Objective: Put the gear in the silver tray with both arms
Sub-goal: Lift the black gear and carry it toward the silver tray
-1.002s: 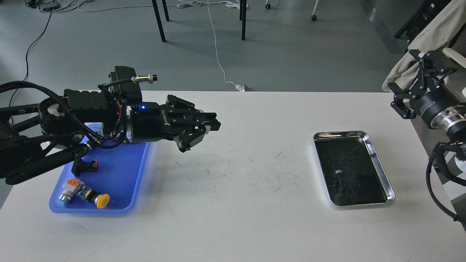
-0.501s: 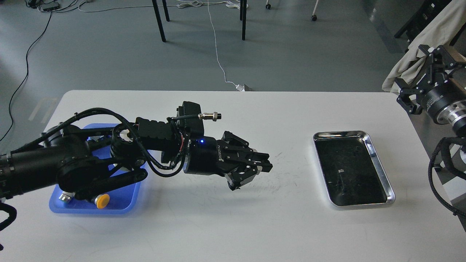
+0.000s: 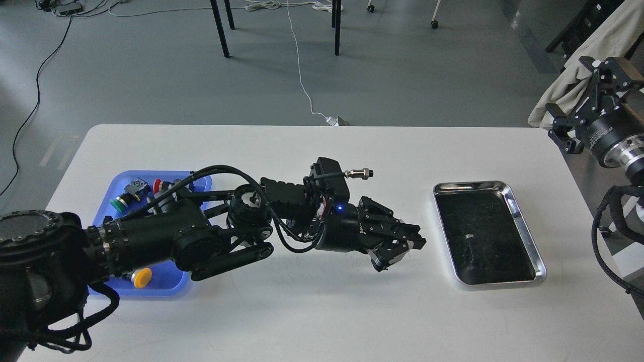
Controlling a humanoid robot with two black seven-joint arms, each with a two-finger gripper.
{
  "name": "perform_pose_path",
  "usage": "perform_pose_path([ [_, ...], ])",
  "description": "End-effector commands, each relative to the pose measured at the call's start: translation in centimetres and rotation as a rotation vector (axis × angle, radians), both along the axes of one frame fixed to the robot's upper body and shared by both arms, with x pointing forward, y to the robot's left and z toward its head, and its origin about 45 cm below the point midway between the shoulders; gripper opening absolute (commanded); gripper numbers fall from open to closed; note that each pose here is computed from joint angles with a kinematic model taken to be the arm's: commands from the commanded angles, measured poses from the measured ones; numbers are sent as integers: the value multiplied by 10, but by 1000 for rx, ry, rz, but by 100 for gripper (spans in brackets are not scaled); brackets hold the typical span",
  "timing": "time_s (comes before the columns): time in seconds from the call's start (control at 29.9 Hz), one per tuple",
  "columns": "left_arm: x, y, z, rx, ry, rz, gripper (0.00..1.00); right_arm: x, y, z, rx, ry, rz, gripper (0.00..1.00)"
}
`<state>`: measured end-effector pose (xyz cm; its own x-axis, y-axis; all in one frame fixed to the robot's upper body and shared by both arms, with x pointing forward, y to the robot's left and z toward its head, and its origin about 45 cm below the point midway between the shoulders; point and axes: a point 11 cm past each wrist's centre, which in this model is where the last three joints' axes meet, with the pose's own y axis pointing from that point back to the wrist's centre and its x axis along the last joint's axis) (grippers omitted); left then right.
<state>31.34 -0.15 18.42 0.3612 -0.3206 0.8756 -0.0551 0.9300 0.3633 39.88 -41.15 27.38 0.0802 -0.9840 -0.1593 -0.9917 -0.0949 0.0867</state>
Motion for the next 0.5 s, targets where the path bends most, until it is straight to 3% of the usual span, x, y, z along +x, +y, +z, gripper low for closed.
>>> perform_pose_path([
  [0.0,-7,-23,-3,-14,14,-18,12,1,1,1,-2,-2,2,97],
  [0.47,15,3,-35,75,26,81,14,0,0,2,-6,2,4,97],
])
